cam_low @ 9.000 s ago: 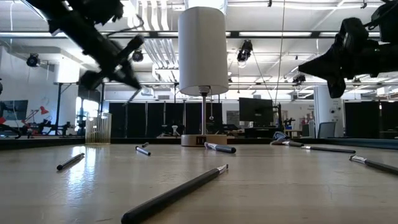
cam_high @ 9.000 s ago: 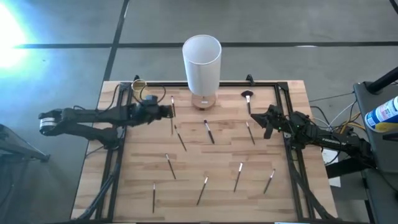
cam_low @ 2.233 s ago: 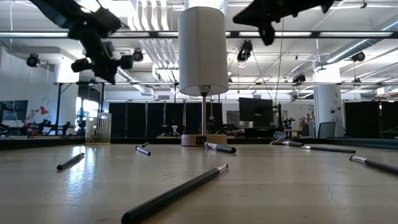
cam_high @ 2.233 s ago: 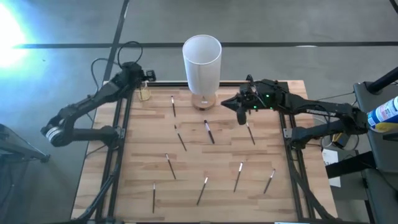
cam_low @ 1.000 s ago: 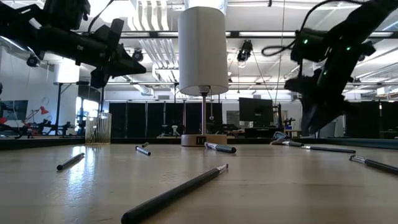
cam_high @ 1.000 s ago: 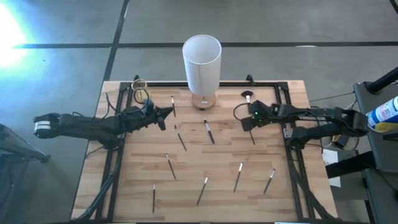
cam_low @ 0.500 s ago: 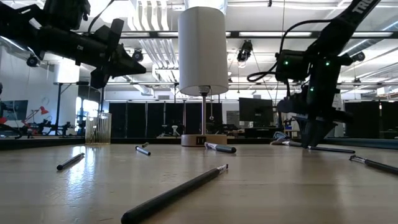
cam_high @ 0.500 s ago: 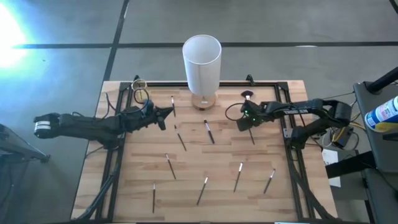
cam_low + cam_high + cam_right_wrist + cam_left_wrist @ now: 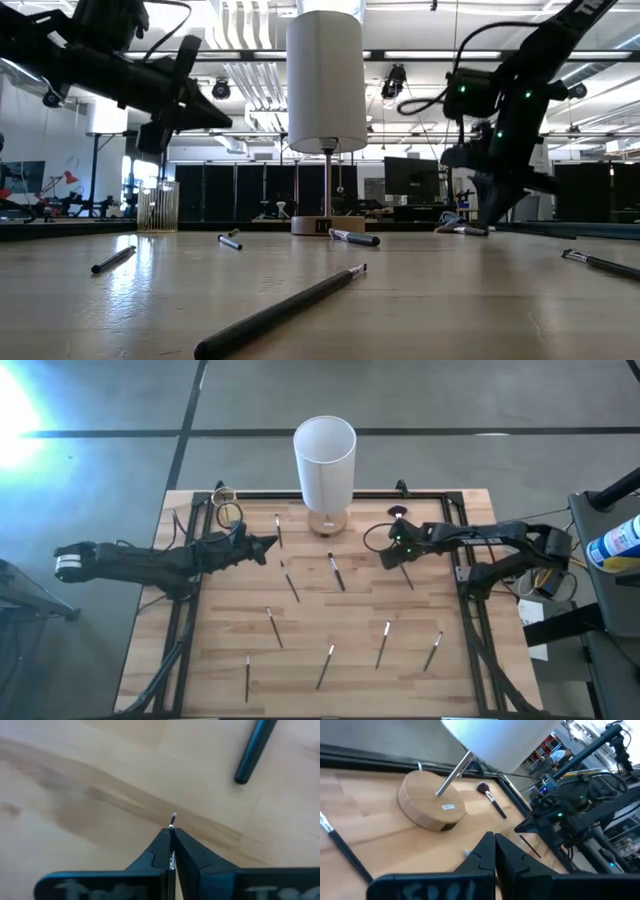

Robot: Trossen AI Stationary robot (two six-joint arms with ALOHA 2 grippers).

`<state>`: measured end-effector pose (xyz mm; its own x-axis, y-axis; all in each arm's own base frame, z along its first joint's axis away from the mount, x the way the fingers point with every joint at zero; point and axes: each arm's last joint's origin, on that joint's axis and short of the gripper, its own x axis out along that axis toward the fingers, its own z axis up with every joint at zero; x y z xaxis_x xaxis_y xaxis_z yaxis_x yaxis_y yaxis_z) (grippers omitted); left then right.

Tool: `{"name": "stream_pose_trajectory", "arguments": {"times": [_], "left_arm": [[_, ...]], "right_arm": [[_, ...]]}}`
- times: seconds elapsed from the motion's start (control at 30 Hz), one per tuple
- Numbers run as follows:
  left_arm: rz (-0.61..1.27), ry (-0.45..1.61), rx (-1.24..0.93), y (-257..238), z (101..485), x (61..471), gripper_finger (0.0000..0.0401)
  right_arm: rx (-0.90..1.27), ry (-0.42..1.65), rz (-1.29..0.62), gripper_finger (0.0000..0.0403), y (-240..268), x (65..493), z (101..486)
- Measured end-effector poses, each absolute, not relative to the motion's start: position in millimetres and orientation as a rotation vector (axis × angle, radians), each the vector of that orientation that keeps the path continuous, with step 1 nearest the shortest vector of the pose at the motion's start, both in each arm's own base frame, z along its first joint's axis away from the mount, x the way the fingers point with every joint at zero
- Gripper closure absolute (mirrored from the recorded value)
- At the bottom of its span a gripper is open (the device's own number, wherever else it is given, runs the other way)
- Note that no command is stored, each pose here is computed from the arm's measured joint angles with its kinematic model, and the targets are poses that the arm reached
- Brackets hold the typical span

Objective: Pick & Place Makeup Brushes
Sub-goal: Put the liner brush into the makeup holder

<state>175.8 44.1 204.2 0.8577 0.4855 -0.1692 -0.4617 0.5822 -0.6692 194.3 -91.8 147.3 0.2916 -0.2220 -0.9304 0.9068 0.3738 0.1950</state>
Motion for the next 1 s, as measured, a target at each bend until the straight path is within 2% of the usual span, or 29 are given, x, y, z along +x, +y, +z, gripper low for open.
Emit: {"name": "stream_pose_trajectory", "arguments": {"times": [0.23, 0.47, 0.8, 1.0], "left_arm": [[0.488, -0.048, -0.848, 43.1, 213.8, 179.5, 0.035], [0.372, -0.089, -0.848, 42.1, 244.3, 188.4, 0.0307], [0.207, -0.123, -0.651, 43.3, 301.4, 215.3, 0.03], [0.105, -0.117, -0.561, 45.9, 329.6, 243.3, 0.03]], "right_arm": [[0.85, 0.849, -0.817, 0.039, -84.7, 187.9, 174.5], [0.786, 0.552, -0.637, 0.039, -68.0, 184.5, 222.2], [0.666, -0.076, -0.273, 0.039, -47.9, 192.9, 296.1], [0.594, -0.284, -0.167, 0.039, -49.5, 206.6, 327.8]]}}
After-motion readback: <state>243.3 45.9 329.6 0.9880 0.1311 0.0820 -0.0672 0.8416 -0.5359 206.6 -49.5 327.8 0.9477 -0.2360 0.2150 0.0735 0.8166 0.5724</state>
